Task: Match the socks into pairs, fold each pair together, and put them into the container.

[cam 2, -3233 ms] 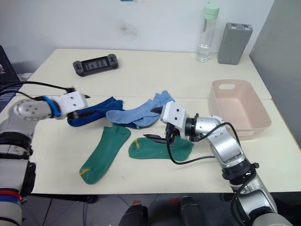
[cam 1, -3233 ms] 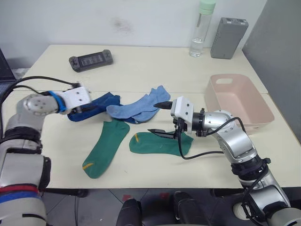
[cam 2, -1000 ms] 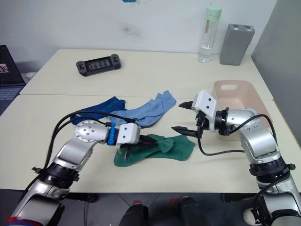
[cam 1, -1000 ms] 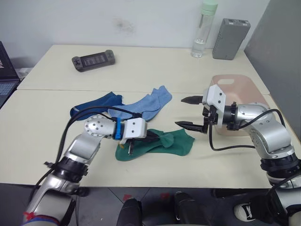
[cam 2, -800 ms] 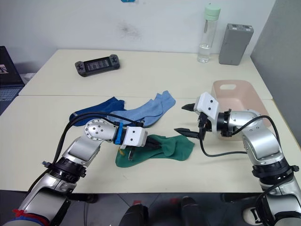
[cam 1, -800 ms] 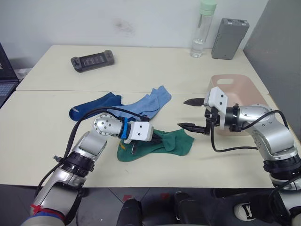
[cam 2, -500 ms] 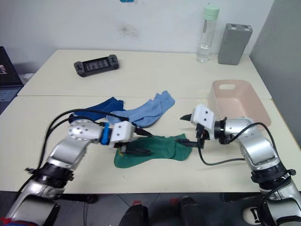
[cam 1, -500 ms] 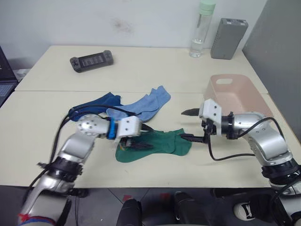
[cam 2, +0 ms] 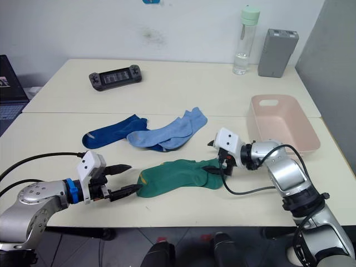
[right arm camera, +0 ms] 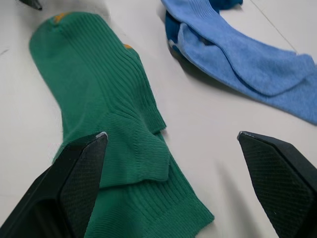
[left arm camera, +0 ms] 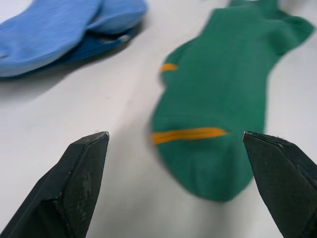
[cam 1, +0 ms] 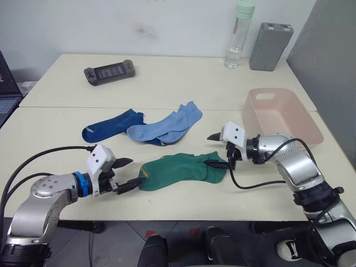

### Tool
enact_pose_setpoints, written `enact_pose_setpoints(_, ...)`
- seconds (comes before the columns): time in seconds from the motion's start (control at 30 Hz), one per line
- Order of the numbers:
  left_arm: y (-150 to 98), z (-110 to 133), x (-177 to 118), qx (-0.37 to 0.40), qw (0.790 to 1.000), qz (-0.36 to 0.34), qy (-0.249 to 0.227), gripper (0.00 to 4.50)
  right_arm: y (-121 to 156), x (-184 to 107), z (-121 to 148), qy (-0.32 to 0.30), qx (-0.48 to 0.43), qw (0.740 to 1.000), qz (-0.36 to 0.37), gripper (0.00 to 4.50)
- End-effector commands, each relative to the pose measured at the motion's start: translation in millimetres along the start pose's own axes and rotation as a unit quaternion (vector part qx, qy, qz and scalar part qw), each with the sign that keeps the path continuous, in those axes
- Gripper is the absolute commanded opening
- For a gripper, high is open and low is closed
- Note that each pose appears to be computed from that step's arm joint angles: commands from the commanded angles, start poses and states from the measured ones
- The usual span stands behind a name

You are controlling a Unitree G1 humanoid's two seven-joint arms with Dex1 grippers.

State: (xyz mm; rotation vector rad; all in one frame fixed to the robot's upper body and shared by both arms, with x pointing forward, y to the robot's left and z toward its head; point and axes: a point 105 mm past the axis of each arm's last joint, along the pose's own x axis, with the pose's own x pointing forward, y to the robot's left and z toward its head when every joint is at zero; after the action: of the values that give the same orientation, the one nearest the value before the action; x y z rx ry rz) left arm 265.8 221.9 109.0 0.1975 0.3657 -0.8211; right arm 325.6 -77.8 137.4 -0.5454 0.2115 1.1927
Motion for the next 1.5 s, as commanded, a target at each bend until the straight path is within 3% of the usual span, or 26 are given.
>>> enact_pose_setpoints(0.03, 2, 3, 2, -0.010, 1.000, 0.006, -0.008, 4.49, 0, 2, 2, 0.012, -0.004, 1.000, 0.009, 4.50)
enact_pose_setpoints(0.13, -1, -1, 12, -0.014, 1.000, -0.009, -0.005, 4.50, 2, 5, -5, 0.028, 0.001, 0.999, 0.016, 4.12)
enact_pose_setpoints(0.23, -1, -7, 18, -0.002, 1.000, -0.014, 0.008, 4.31, 5, 8, -11, 0.041, -0.010, 0.999, 0.025, 3.19)
enact_pose_setpoints(0.37, -3, -11, 19, 0.006, 0.999, -0.032, 0.021, 3.28, 5, 11, -12, 0.044, -0.009, 0.999, 0.022, 1.81)
enact_pose_setpoints(0.53, -2, -9, 22, 0.008, 0.999, -0.037, 0.019, 1.59, 7, 11, -8, 0.033, 0.000, 0.999, 0.027, 0.00)
enact_pose_setpoints(0.7, -3, -9, 22, 0.010, 0.999, -0.040, 0.016, 0.01, 9, 11, -7, 0.032, 0.007, 0.999, 0.034, 0.00)
enact_pose_setpoints(0.9, 0, -8, 16, 0.016, 0.999, -0.031, 0.014, 0.01, 6, 6, -1, 0.021, 0.020, 0.999, 0.032, 0.00)
enact_pose_setpoints(1.0, 0, -9, 16, 0.015, 0.999, -0.033, 0.017, 0.00, 5, 7, 2, 0.018, 0.032, 0.999, 0.034, 0.56)
enact_pose_setpoints(1.1, -1, -9, 17, 0.014, 0.999, -0.035, 0.015, 0.00, 3, 12, 1, 0.019, 0.042, 0.999, 0.024, 1.53)
enact_pose_setpoints(1.43, -1, -9, 19, 0.023, 0.999, -0.036, 0.015, 0.00, 8, 16, 0, 0.017, 0.077, 0.996, 0.034, 1.53)
enact_pose_setpoints(1.5, -1, -9, 19, 0.024, 0.999, -0.036, 0.015, 0.00, 11, 16, 5, 0.004, 0.082, 0.996, 0.046, 0.93)
